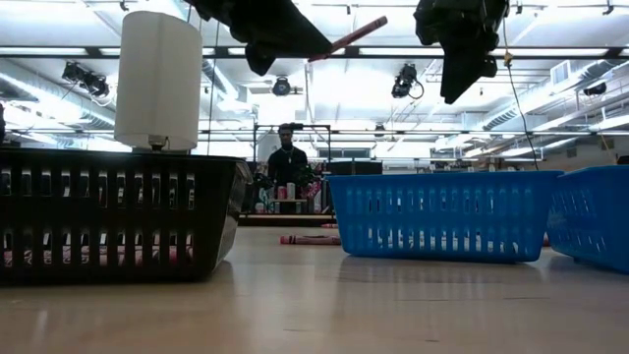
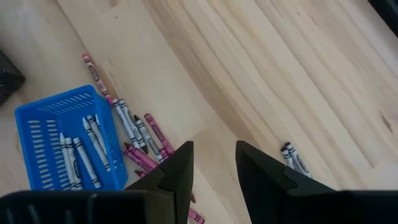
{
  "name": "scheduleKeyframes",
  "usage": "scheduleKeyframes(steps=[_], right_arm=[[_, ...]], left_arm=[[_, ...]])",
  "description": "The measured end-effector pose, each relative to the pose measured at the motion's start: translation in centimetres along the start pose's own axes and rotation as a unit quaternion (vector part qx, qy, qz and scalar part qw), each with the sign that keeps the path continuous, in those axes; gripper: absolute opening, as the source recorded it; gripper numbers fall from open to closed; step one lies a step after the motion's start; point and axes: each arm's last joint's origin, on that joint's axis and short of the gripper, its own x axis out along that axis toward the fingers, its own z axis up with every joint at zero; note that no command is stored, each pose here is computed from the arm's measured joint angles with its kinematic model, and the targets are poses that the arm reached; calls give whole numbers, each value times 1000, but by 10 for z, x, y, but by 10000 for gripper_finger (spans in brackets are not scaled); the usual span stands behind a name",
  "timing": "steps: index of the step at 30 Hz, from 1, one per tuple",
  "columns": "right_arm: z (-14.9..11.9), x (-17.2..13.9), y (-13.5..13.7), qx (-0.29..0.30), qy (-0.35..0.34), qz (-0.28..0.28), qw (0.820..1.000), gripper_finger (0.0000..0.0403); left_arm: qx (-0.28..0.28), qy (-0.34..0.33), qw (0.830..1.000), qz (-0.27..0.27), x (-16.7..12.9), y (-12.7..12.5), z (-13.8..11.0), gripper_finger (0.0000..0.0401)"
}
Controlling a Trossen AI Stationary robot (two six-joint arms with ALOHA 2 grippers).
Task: Sort crayons
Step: Put the pink crayon into the black bin
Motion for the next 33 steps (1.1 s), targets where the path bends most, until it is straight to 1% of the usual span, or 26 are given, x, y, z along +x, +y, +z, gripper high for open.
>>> scheduleKeyframes(steps=[21, 23, 24, 26, 28, 30, 33], right_arm=[[-3, -1, 7, -5, 0, 4, 1000, 128], [-3, -1, 7, -5, 1, 5, 1000, 128], [-3, -1, 7, -5, 1, 5, 1000, 128], [-4, -1, 7, -5, 2, 6, 1000, 128], [-4, -1, 8, -8, 2, 7, 1000, 128], [-5, -1, 10, -12, 2, 8, 1000, 128], [-5, -2, 12, -18, -4, 11, 1000, 128]], left_arm=[[5, 2, 1000, 0, 0, 0, 0, 16], [5, 12, 1000, -11, -1, -2, -2, 16], [-1, 21, 999, -25, -1, -4, -4, 16], [-22, 48, 996, -70, -5, -10, -7, 16], [-60, 84, 988, -114, -10, -17, -12, 16], [-100, 142, 974, -143, -14, -24, -21, 16], [-139, 231, 948, -170, -19, -36, -37, 16]])
